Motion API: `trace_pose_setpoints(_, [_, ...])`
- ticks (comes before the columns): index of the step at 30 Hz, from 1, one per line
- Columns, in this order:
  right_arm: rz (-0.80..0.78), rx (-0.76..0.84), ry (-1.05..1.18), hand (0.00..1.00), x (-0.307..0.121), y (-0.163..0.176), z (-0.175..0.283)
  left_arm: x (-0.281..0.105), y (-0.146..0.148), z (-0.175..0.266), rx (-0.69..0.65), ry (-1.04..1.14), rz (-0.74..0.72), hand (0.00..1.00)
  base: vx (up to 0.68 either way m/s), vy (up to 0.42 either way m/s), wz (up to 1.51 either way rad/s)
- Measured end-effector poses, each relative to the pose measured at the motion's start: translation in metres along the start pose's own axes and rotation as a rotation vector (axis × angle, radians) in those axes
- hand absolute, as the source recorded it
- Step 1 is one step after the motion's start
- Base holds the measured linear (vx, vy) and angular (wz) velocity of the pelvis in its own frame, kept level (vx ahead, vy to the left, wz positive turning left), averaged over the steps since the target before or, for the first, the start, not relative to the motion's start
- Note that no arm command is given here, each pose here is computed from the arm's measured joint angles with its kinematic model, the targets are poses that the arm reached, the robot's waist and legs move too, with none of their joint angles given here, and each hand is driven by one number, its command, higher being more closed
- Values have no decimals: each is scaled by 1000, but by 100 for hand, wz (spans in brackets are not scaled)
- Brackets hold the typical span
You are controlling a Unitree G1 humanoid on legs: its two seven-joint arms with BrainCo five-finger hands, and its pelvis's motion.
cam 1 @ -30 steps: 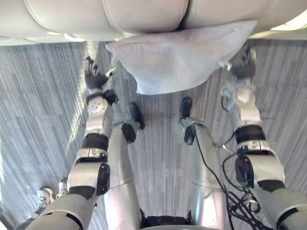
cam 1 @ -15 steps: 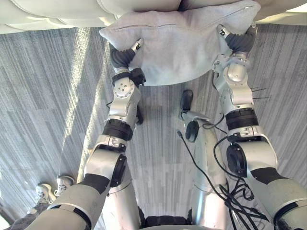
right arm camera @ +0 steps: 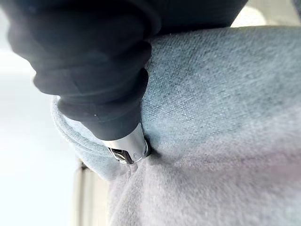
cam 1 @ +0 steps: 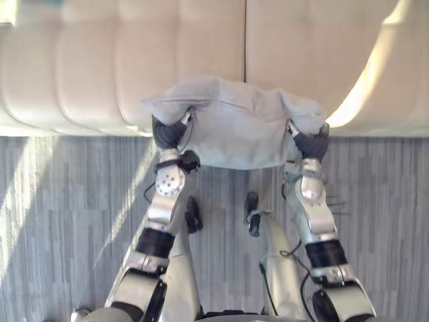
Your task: Pick up cushions and gather them together orderly.
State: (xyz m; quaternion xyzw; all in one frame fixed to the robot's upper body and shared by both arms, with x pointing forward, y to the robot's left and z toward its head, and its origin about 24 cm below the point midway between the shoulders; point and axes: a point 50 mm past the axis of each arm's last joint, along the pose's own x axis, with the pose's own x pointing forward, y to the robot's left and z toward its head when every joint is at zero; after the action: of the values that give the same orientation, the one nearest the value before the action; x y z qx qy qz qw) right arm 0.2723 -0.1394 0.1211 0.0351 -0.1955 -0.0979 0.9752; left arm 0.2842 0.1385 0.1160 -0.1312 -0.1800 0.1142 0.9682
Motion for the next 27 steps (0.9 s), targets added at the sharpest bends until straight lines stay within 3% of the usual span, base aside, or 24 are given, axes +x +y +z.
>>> trace_pose_setpoints(7, [136,-8,69,100,-18,9,-16,-51,41,-30,113,154,36,100,154,31,-24])
trace_pose_setpoints(19, [186,-102,158,100,-18,-3,-40,-69,49,-42,191,250,-28,100,106,30,1])
trace_pose_setpoints(27, [121,-195,241,100,-33,-45,-52,-80,29,-60,146,334,-128,100,365,-135,47])
